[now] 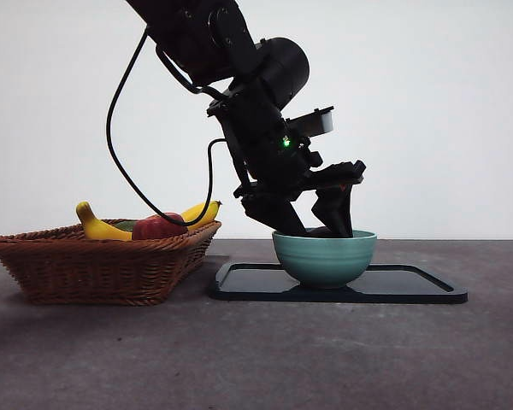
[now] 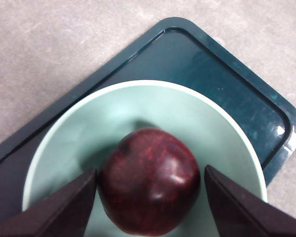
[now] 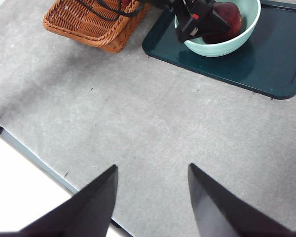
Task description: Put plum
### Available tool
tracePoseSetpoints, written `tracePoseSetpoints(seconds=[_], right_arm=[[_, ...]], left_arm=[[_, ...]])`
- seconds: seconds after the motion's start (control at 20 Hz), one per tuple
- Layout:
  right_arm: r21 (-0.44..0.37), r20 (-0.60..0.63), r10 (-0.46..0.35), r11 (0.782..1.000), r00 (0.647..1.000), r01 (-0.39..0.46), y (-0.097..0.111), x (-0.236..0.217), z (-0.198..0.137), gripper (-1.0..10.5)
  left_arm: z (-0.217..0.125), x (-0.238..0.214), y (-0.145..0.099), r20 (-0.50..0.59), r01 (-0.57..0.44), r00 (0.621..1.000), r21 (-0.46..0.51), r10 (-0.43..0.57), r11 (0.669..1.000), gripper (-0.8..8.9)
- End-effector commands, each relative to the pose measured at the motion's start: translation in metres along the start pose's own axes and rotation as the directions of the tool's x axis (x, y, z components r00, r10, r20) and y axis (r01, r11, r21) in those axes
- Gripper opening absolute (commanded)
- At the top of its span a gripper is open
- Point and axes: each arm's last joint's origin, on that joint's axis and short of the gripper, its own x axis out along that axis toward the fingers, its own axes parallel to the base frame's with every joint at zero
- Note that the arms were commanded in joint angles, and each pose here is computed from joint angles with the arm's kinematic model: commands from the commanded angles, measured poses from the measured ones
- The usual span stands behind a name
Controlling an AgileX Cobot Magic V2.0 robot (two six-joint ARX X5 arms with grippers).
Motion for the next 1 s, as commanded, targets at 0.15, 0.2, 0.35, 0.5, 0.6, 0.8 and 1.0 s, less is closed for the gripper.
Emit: tracePoseSetpoints(seconds=[0.15, 0.2, 0.35, 0.5, 0.6, 0.8, 1.0], right_arm=[[0.003, 0.009, 0.007, 1.0, 1.0, -0.007, 0.001, -0.001, 0.002, 2.3], [0.003, 0.009, 0.007, 1.0, 1.0, -0.007, 0.001, -0.001, 0.002, 2.3], [0.003, 0.009, 0.007, 1.0, 1.0, -0.007, 0.001, -0.001, 0.002, 2.3], [0.003, 0.009, 0.007, 1.0, 1.0, -0.007, 0.001, -0.001, 0.002, 2.3], [0.002, 0.009, 0.007, 1.0, 1.0, -0.007, 0.001, -0.001, 0.002, 2.3], [0.001, 0.009, 0.007, 1.0, 1.0, -0.007, 0.001, -0.001, 0.002, 2.3], [-0.003, 0.011, 0.007, 1.0, 1.0, -0.007, 0.001, -0.001, 0.002, 2.3]], left_arm=[[-0.002, 0.014, -0.004, -0.013, 0.009, 1.0, 0.014, -0.009, 1.0, 3.42], [-0.002, 0.014, -0.004, -0.016, 0.01, 1.0, 0.013, -0.009, 1.0, 3.38], [-0.003, 0.014, -0.004, -0.032, -0.006, 0.999, 0.011, 0.006, 1.0, 2.47], [-0.003, 0.014, -0.004, -0.035, -0.006, 0.999, 0.011, 0.006, 1.0, 2.14], [0.0, 0.011, -0.004, -0.035, -0.006, 0.999, 0.003, 0.006, 1.0, 2.14], [0.021, -0.012, -0.005, 0.016, -0.009, 1.0, 0.009, 0.009, 1.0, 2.15], [0.048, -0.063, -0.008, 0.14, -0.019, 0.99, 0.018, 0.017, 1.0, 2.15]])
